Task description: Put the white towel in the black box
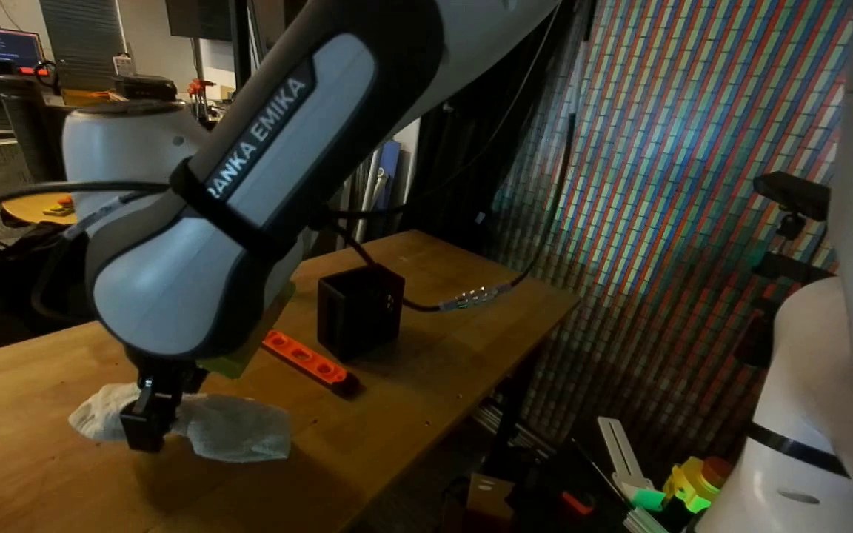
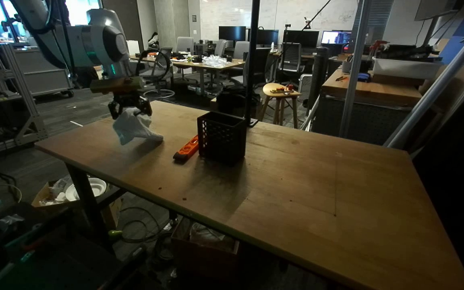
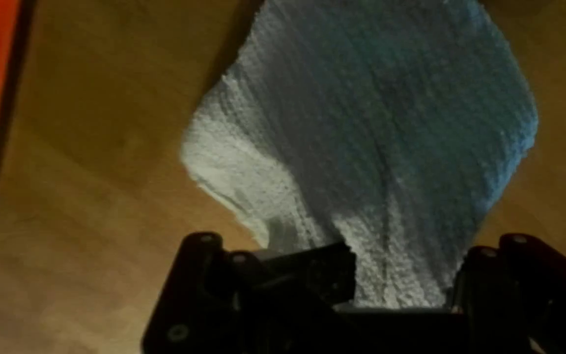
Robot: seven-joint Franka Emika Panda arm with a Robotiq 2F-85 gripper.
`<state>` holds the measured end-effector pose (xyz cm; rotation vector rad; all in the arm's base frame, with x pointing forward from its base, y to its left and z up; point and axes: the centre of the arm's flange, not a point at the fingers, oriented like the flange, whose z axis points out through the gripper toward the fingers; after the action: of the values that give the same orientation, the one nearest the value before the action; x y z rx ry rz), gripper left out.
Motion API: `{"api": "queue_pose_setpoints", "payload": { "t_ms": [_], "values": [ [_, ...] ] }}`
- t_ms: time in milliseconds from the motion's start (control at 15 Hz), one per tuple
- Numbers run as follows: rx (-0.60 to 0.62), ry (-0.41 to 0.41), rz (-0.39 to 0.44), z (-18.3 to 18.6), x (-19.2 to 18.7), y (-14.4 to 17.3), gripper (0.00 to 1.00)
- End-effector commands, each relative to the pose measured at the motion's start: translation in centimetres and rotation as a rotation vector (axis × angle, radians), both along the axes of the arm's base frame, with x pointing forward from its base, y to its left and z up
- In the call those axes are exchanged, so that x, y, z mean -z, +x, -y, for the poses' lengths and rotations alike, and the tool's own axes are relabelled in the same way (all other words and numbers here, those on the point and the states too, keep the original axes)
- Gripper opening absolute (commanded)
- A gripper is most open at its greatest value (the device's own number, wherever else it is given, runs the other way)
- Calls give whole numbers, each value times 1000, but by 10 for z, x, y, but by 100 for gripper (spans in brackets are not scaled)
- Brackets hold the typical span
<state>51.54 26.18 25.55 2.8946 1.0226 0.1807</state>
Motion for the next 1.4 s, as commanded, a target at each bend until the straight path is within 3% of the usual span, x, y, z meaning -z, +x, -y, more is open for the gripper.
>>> {"api": "queue_pose_setpoints", "payload": {
  "t_ms": [0,600,1333],
  "values": [
    [86,-56,96,26,-53,-9,2],
    [496,-137,182,102,-108,18,1],
    [684,-255,242,206,-164,55,2]
  ]
}}
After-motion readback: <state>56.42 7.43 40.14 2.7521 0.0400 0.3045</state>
